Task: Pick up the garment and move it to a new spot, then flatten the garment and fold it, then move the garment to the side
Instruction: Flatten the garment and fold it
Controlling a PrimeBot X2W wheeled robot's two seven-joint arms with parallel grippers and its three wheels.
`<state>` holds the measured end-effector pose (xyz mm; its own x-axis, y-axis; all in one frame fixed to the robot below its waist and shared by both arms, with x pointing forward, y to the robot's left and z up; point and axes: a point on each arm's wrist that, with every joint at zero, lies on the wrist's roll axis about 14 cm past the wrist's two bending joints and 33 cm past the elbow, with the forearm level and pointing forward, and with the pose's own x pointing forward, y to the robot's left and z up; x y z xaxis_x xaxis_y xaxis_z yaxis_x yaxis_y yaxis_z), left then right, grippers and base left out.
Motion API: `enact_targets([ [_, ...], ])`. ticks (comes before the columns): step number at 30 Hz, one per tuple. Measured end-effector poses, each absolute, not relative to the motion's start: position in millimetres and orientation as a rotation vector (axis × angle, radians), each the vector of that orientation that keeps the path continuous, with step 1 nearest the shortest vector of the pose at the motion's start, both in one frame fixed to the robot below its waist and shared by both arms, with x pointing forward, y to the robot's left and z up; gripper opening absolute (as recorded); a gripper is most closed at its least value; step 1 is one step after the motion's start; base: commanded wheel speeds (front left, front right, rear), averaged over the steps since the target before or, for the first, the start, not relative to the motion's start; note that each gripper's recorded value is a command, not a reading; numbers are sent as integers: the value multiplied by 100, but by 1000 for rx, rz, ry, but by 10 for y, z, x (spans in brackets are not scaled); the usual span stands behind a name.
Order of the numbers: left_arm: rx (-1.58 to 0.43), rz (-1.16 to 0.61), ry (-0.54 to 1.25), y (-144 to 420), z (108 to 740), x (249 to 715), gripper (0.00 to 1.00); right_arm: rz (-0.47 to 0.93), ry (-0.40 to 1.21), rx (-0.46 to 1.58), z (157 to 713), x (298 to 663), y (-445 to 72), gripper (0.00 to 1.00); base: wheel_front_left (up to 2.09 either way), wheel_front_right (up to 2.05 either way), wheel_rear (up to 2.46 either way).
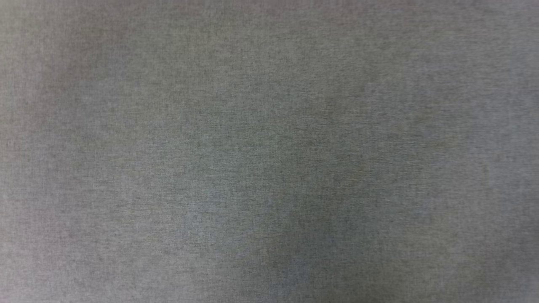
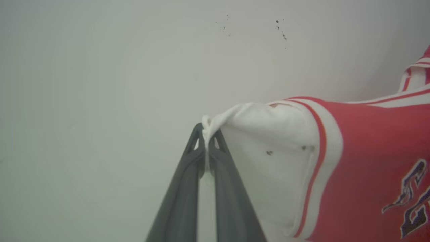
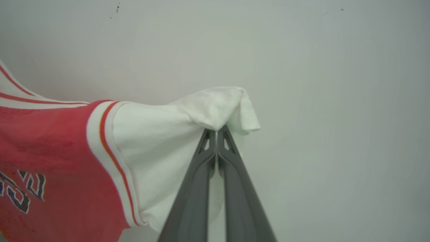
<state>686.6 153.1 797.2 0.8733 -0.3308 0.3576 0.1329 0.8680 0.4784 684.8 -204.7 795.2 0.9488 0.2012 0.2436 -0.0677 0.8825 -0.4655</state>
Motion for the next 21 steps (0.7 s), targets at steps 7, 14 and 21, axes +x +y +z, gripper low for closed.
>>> enact_targets([
  [7,441,-242,-370,1693,7532,7070,0,177,-225,-452,7450,7140,-1953,0,0,0,0],
  [14,387,-284,-255,1700,6831,7156,0,241,-106,-433,6688,7209,-1883,0,0,0,0],
  [21,306,-314,-133,1754,6056,6937,0,320,10,-384,5965,6981,-1760,0,0,0,0],
])
